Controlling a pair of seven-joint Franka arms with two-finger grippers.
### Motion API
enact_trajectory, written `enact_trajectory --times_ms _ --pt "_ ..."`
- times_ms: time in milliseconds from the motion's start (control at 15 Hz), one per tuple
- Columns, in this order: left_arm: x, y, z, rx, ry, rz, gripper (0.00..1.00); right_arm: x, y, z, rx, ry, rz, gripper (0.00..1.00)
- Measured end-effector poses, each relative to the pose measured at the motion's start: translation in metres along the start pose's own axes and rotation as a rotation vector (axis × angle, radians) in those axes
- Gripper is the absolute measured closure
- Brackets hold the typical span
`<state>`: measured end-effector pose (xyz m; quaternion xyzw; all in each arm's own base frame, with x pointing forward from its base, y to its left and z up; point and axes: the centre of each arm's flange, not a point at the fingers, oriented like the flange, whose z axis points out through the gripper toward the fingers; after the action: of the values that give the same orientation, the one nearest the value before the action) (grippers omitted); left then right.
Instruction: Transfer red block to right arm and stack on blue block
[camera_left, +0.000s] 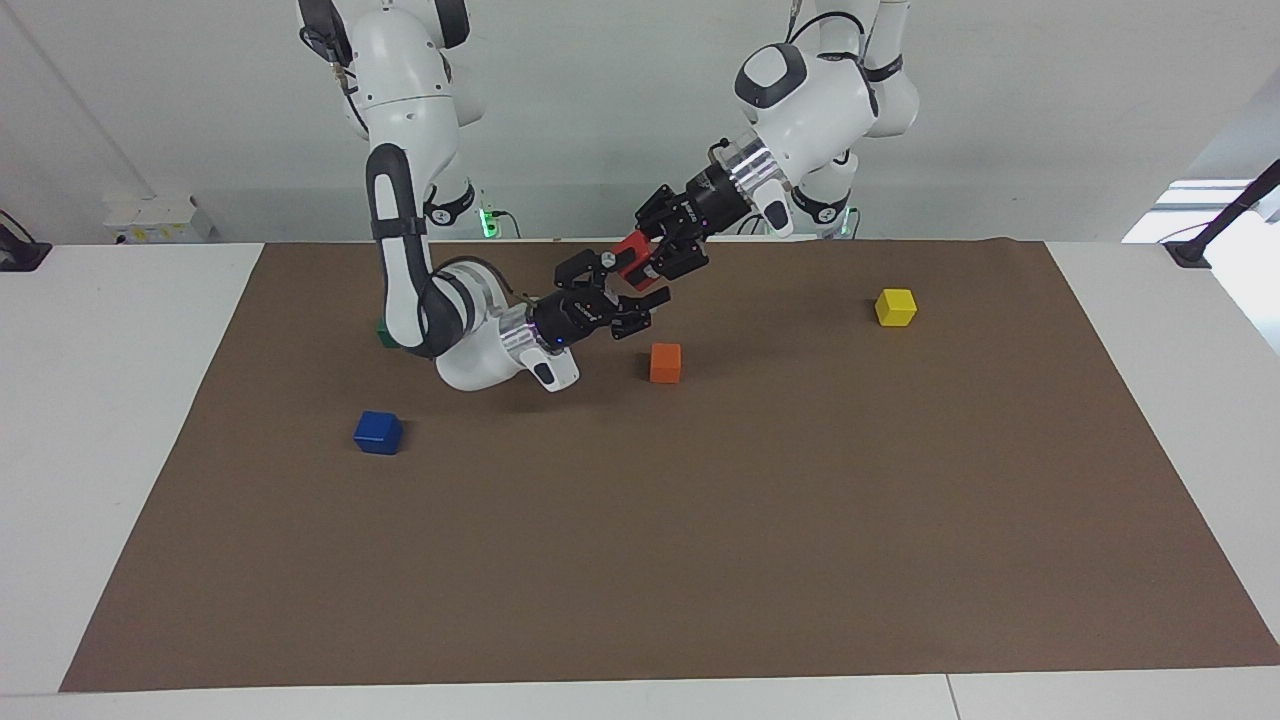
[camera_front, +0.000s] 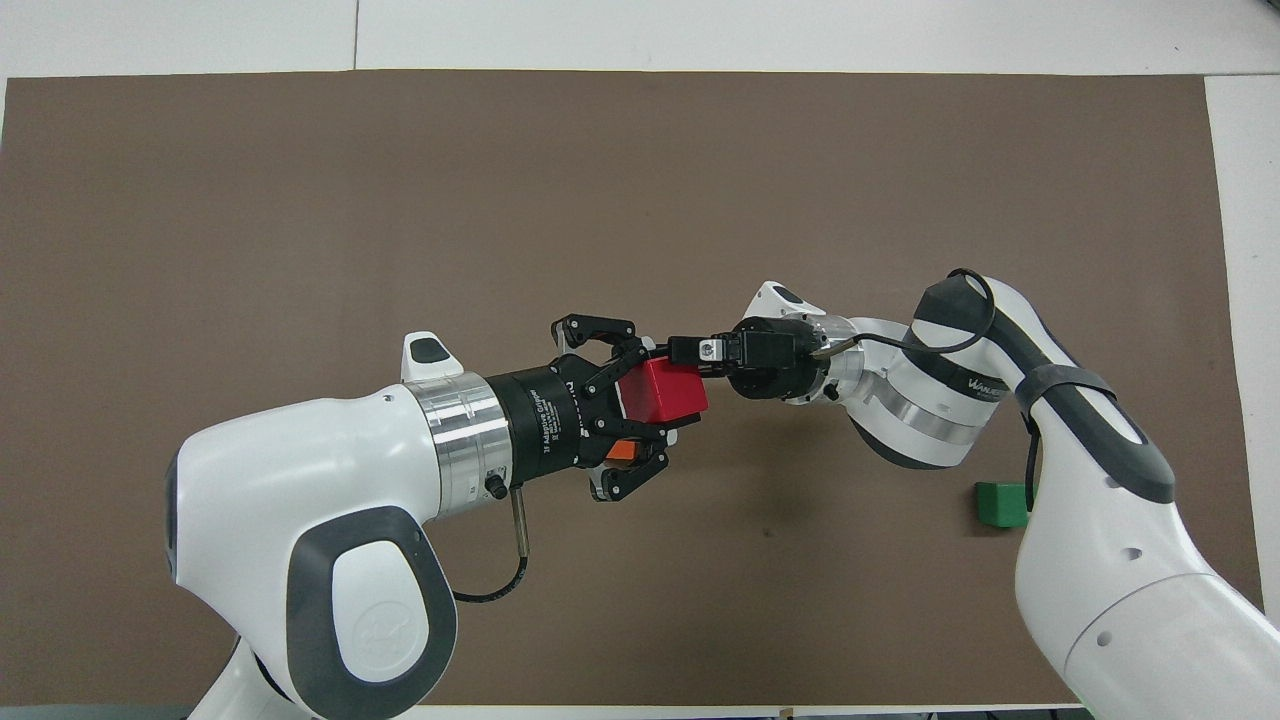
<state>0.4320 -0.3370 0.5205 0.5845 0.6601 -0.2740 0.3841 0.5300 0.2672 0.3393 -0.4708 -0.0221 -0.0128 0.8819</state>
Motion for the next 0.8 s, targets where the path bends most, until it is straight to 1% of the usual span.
enact_trajectory --times_ms 66,133,266,798 --pt "0.0019 0.0012 0.0012 -0.003 -0.005 -0.005 0.46 0.0004 -0.0002 0.0002 -0.001 0.000 -0.001 0.19" --pt "0.0037 0.0022 0.0023 -0.005 -0.008 -0.010 0.46 0.0007 -0.0004 0.0003 -0.001 0.000 -0.002 0.24" --pt "0.0041 0.0031 0.0033 -0.006 -0.013 -0.006 0.46 0.0012 0.0012 -0.0007 -0.010 0.007 -0.001 0.44" --pt "0.0054 0.0048 0.0032 -0.008 -0.019 -0.003 0.46 0.0028 0.0007 -0.0002 -0.016 0.009 -0.005 0.44"
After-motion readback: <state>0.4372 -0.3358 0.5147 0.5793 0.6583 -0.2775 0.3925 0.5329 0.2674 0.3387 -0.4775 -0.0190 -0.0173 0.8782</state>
